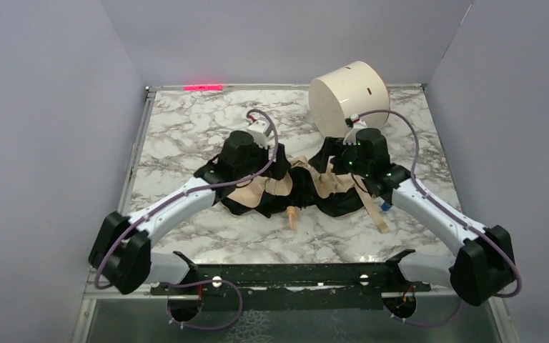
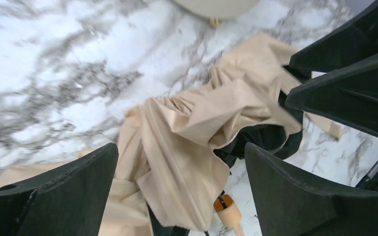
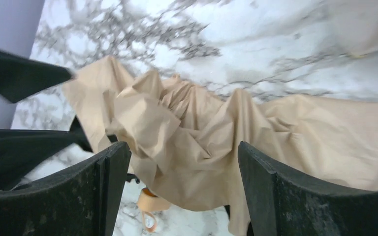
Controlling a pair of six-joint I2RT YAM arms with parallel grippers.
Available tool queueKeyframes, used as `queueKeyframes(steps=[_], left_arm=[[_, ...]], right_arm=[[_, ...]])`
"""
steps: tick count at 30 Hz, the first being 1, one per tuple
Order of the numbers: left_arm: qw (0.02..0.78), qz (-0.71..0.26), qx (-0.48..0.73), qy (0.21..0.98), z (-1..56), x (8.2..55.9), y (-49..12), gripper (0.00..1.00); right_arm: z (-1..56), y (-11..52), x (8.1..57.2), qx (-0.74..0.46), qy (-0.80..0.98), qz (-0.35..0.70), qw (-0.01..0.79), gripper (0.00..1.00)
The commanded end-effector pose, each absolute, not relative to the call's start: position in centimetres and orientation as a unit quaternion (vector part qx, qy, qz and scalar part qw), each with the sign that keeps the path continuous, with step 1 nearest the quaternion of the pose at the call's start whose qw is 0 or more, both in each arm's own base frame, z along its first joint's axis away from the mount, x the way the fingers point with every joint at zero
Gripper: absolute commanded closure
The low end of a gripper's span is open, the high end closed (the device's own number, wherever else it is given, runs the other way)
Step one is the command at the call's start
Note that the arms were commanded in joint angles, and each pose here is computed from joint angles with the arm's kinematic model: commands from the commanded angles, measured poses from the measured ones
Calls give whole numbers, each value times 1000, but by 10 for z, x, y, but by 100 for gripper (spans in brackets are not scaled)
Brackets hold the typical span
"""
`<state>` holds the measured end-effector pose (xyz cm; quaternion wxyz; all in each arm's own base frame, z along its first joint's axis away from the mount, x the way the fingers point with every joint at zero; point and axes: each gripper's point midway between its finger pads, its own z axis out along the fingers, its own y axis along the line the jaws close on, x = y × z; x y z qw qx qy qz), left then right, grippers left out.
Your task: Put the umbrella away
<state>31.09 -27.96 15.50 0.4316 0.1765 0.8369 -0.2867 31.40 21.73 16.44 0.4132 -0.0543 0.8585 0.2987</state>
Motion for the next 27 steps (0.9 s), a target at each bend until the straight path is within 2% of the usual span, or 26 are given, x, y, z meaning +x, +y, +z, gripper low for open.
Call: queueKeyframes(steps=[1,4,9,14,20,27], left_arm=[[496,-233,125,827,209,306,-226,1],[493,-197,68,845,203,296,-188,1],[456,-151,-39,876,162,267,-141,5],[426,-122,-112,889,125,252,-120,9],[414,-115,-90,899,97,266,-130,12],[389,-116,-58,912,68,285,-151,14]], right_arm=[[162,153,314,-3,889,144,435,14],[162,122,320,38,892,83,442,15],[145,93,335,74,899,18,431,26],[115,79,347,90,911,-13,402,37],[74,78,347,75,930,-18,360,54],[40,108,313,48,949,73,302,62]])
